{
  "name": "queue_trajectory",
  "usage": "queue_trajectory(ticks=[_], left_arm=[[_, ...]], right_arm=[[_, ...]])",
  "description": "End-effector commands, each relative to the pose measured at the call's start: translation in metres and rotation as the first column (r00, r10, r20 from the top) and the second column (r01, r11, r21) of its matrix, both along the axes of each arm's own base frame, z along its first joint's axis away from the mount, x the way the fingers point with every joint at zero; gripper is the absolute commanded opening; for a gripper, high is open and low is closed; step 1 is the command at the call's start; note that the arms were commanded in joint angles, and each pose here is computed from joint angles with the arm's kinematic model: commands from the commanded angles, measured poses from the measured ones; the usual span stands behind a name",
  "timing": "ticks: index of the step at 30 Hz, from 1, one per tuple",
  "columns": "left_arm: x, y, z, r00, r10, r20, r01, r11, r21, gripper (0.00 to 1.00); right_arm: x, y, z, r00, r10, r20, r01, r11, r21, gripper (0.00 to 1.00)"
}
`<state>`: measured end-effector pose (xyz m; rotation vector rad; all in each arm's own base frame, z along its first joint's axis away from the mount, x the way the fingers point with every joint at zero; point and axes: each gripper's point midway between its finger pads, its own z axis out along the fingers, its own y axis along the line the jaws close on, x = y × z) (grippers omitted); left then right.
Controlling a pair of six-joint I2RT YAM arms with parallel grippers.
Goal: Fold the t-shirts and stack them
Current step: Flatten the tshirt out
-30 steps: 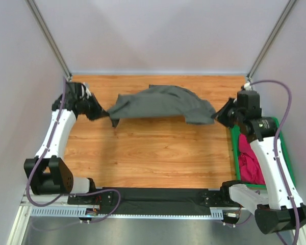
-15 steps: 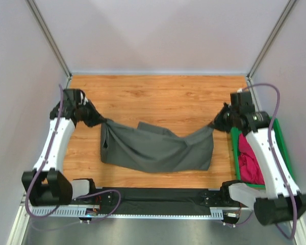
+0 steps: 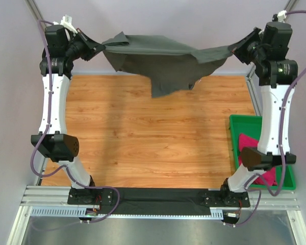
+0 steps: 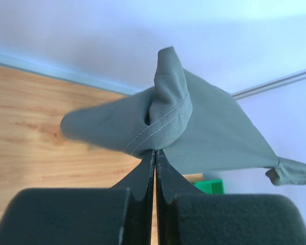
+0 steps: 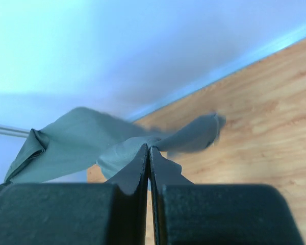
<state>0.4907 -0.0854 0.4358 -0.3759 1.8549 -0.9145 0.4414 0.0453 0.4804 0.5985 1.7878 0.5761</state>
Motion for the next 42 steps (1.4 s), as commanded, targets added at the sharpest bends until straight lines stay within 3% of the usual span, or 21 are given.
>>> queue_trajectory(ticks=[1, 3, 4, 6, 7, 9, 10, 12, 13, 14, 15, 16, 17, 19, 22, 25, 27, 28, 31, 36, 42], left_arm=[[-0.027, -0.003, 0.020, 0.998, -0.027, 0.061, 0.026, 1.000, 0.006, 0.00], [-0.045, 0.001, 0.014, 0.998, -0.020, 0.067, 0.015, 0.998, 0.068, 0.00], [-0.046, 0.006, -0.019, 1.000, 0.001, -0.003, -0.001, 0.996, 0.095, 0.00], [-0.063, 0.010, -0.043, 0.998, 0.011, -0.054, -0.003, 0.991, 0.135, 0.00], [-0.068, 0.013, -0.087, 0.989, 0.012, -0.149, 0.012, 0.987, 0.162, 0.00], [-0.083, 0.012, -0.121, 0.976, 0.003, -0.217, 0.036, 0.983, 0.177, 0.00], [-0.094, 0.012, -0.167, 0.949, -0.001, -0.315, 0.061, 0.982, 0.180, 0.00], [-0.111, 0.017, -0.211, 0.911, 0.017, -0.412, 0.073, 0.977, 0.202, 0.01], [-0.128, 0.024, -0.250, 0.863, 0.055, -0.503, 0.070, 0.971, 0.228, 0.05], [-0.144, 0.028, -0.272, 0.819, 0.078, -0.568, 0.079, 0.966, 0.246, 0.13], [-0.156, 0.030, -0.281, 0.804, 0.088, -0.589, 0.081, 0.964, 0.254, 0.20], [-0.174, 0.034, -0.303, 0.770, 0.111, -0.629, 0.082, 0.959, 0.270, 0.32], [-0.183, 0.038, -0.298, 0.779, 0.145, -0.610, 0.050, 0.955, 0.291, 0.61], [-0.201, 0.052, -0.302, 0.765, 0.231, -0.601, 0.004, 0.932, 0.363, 0.78], [-0.213, 0.070, -0.268, 0.802, 0.321, -0.504, -0.078, 0.892, 0.445, 0.82], [-0.210, 0.066, -0.245, 0.860, 0.300, -0.414, -0.106, 0.896, 0.431, 0.79], [-0.207, 0.059, -0.255, 0.855, 0.267, -0.445, -0.077, 0.913, 0.400, 0.67], [-0.206, 0.049, -0.262, 0.851, 0.218, -0.477, -0.037, 0.932, 0.361, 0.53], [-0.196, 0.025, -0.288, 0.811, 0.085, -0.578, 0.076, 0.966, 0.249, 0.31], [-0.194, 0.011, -0.333, 0.736, 0.082, -0.672, 0.153, 0.947, 0.283, 0.28], [-0.188, 0.013, -0.370, 0.670, 0.170, -0.723, 0.078, 0.952, 0.296, 0.34]], right_arm=[[-0.049, 0.003, 0.010, 1.000, 0.018, 0.018, -0.018, 1.000, 0.003, 0.00], [-0.078, 0.006, 0.002, 0.999, 0.041, 0.000, -0.041, 0.999, 0.007, 0.00], [-0.083, 0.007, -0.038, 0.993, 0.044, -0.113, -0.043, 0.999, 0.015, 0.00], [-0.112, 0.015, -0.055, 0.987, 0.069, -0.143, -0.063, 0.997, 0.042, 0.00], [-0.116, 0.018, -0.105, 0.963, 0.076, -0.258, -0.066, 0.997, 0.049, 0.00], [-0.139, 0.030, -0.142, 0.940, 0.112, -0.322, -0.099, 0.994, 0.056, 0.00], [-0.150, 0.035, -0.192, 0.895, 0.127, -0.428, -0.106, 0.992, 0.073, 0.00], [-0.178, 0.045, -0.235, 0.848, 0.164, -0.503, -0.123, 0.986, 0.115, 0.00], [-0.189, 0.048, -0.256, 0.821, 0.175, -0.543, -0.109, 0.982, 0.151, 0.00], [-0.216, 0.050, -0.308, 0.732, 0.183, -0.656, -0.088, 0.981, 0.174, 0.01], [-0.231, 0.052, -0.320, 0.713, 0.192, -0.674, -0.087, 0.979, 0.187, 0.02], [-0.247, 0.053, -0.337, 0.676, 0.199, -0.710, -0.079, 0.977, 0.198, 0.11], [-0.264, 0.051, -0.360, 0.628, 0.196, -0.753, -0.068, 0.978, 0.198, 0.19], [-0.278, 0.044, -0.370, 0.607, 0.173, -0.775, -0.082, 0.984, 0.156, 0.37], [-0.261, 0.032, -0.362, 0.644, 0.119, -0.756, -0.101, 0.992, 0.070, 0.50], [-0.217, 0.033, -0.347, 0.694, 0.138, -0.706, -0.179, 0.984, 0.016, 0.50], [-0.197, 0.039, -0.353, 0.666, 0.168, -0.727, -0.230, 0.973, 0.014, 0.48], [-0.177, 0.044, -0.342, 0.701, 0.183, -0.689, -0.252, 0.968, 0.001, 0.46], [-0.147, 0.060, -0.342, 0.702, 0.212, -0.680, -0.310, 0.950, -0.024, 0.44], [-0.132, 0.087, -0.360, 0.663, 0.265, -0.700, -0.363, 0.932, 0.010, 0.40], [-0.138, 0.090, -0.369, 0.660, 0.273, -0.700, -0.374, 0.927, 0.008, 0.34]])
